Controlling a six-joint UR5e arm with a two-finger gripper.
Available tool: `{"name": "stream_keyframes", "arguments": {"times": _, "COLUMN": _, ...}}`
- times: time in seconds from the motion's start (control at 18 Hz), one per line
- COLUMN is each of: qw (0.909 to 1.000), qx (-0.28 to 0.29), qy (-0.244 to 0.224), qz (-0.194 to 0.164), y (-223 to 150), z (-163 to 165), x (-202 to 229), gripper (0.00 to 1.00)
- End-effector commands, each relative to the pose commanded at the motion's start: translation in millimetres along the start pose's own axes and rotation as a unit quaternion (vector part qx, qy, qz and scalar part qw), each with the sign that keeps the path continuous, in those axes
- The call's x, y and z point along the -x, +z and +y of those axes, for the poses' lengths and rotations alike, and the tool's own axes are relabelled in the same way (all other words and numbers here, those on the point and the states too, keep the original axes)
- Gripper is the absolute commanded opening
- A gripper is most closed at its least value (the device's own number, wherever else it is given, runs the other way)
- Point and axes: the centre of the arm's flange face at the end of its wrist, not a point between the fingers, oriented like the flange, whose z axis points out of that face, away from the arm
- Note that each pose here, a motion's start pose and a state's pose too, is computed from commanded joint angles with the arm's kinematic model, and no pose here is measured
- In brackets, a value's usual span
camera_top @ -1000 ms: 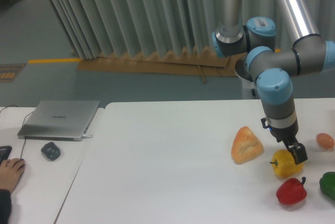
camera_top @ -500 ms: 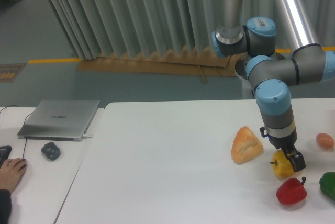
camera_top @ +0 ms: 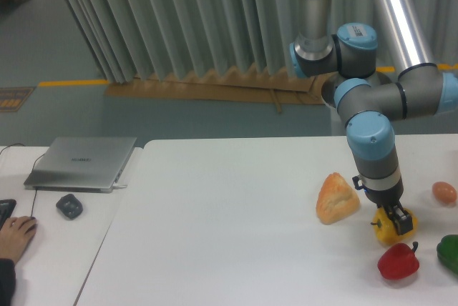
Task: Place the yellow pepper in a basket
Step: 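Lower the gripper onto the yellow pepper and close on it, then lift the yellow pepper and carry it away from the table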
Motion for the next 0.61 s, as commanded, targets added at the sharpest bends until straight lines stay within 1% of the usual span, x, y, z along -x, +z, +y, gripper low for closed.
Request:
{"name": "stream_keyframes", "arguments": {"times": 0.11, "qw": 1.0, "qx": -0.004, "qy": -0.001, "qz": -0.006, "y": -9, "z": 3, "x": 0, "gripper": 0.55}}
{"name": "stream_keyframes", "arguments": {"times": 0.17, "qw": 0.9998, "qx": -0.01, "qy": -0.002, "qz": -0.017, "y": -25, "z": 7, "x": -3, "gripper": 0.55}}
{"name": "stream_keyframes", "arguments": {"times": 0.28, "qw": 0.9995, "qx": -0.02, "qy": -0.004, "qz": -0.026, "y": -42, "z": 10, "x": -8, "gripper": 0.55}}
{"name": "stream_keyframes", "arguments": {"times": 0.5, "qw": 0.9993, "qx": -0.034, "qy": -0.003, "qz": -0.016, "y": -58, "z": 14, "x": -18, "gripper": 0.55}}
{"name": "stream_keyframes", "arguments": {"times": 0.61, "qw": 0.9992, "qx": -0.036, "qy": -0.003, "qz": -0.016, "y": -71, "z": 21, "x": -23, "gripper": 0.55}}
